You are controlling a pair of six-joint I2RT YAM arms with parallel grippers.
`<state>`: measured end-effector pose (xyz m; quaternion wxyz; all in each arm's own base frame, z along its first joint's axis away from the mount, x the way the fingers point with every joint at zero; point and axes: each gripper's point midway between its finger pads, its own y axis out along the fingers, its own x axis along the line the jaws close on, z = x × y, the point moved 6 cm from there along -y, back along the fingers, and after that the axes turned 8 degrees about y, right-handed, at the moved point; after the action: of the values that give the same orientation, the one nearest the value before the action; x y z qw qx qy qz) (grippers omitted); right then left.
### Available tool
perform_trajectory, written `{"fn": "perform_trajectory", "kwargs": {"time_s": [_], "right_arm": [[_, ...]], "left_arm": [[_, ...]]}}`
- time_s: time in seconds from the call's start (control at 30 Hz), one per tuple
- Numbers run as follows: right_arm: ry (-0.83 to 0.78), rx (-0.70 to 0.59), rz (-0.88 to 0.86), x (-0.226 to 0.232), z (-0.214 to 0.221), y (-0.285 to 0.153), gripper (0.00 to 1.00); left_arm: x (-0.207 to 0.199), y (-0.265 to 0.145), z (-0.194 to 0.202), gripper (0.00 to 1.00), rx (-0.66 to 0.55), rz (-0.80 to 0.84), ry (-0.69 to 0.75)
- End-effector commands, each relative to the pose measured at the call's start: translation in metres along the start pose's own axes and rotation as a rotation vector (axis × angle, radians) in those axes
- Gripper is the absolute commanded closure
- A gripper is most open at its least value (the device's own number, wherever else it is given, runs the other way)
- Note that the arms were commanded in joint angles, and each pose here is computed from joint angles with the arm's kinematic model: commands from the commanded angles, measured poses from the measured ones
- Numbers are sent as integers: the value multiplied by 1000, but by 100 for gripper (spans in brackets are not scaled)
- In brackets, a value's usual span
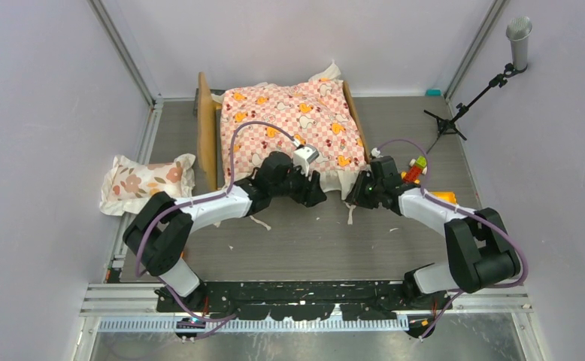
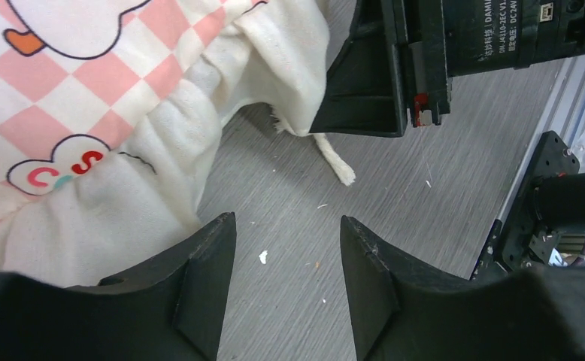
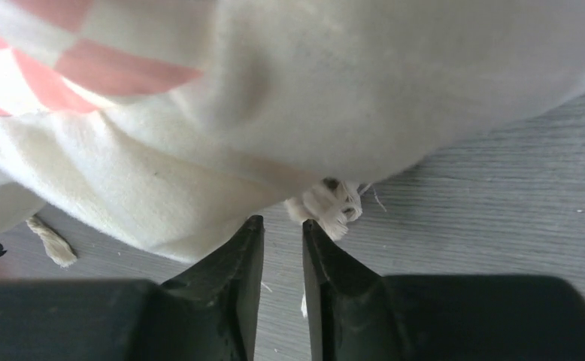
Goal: Set up the pet bed
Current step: Tie the ropes to the bed frame.
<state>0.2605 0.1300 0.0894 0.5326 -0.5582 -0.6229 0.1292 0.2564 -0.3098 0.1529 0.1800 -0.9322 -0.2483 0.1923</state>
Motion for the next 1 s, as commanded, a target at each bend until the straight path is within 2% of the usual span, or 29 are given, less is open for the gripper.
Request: {"fn": "perform_trajectory", "kwargs": {"time_s": [0.0,0.23,0.43,0.53,0.67,0.97], "right_arm": [[-25,-29,-84,21,-15,-11,67],[-1,-101,-82,19,-13,-39,57],[100,-203,112,-14,-10,-43,59],[165,-197,136,-20,-5,-36,57],[235,-178,84,-18,2,-26,57],[294,-148,86,-24,9,-5,58]], "left_arm": [[-6,-4,-25,45,-85,2,63],[-5,-2,-20,44,-73,4,51],[-6,3,-17,46,-64,18,25],[-7,5,-16,46,-60,23,17],[-8,7,-17,48,-58,31,8],[-12,10,-15,51,-45,58,5]]}}
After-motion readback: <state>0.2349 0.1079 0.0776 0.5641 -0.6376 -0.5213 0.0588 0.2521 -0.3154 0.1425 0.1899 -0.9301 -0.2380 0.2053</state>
